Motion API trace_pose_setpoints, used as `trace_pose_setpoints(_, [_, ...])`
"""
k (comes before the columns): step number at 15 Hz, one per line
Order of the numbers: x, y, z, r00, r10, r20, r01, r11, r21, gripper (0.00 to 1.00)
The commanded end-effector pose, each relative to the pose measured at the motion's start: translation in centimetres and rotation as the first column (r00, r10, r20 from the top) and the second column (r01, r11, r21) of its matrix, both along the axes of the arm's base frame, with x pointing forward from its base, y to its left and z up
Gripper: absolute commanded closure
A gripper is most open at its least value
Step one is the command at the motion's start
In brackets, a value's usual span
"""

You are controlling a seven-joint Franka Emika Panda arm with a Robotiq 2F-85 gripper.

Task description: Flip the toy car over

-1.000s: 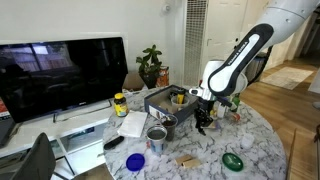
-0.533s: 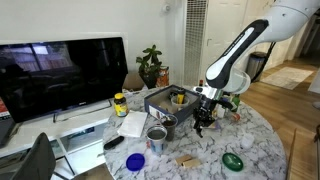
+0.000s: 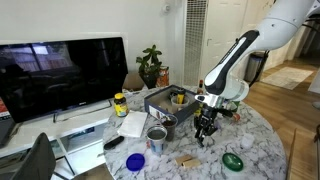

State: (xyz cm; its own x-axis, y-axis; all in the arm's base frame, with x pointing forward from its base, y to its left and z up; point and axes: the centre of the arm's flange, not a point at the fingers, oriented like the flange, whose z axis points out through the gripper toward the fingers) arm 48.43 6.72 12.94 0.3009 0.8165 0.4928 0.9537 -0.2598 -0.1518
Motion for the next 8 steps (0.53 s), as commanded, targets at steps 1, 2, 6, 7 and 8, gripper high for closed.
trace_pose_setpoints(1, [-0.2,-0.3,-1.1,0.999,0.012,0.040,-0.015,0.997,0.076,0.93])
trace_pose_setpoints(2, [-0.2,-0.4,-1.2,0.999,0.011,0.049,-0.015,0.996,0.089,0.93])
trace_pose_setpoints(6, [0.3,-0.7,-1.9,0.998,0.005,0.068,-0.013,0.993,0.117,0.93])
trace_pose_setpoints(7, [0.3,-0.8,-2.2,0.998,0.000,0.061,-0.007,0.994,0.110,0.93])
trace_pose_setpoints(8, [0.4,-0.9,-2.5,0.999,-0.006,0.050,0.002,0.996,0.090,0.93])
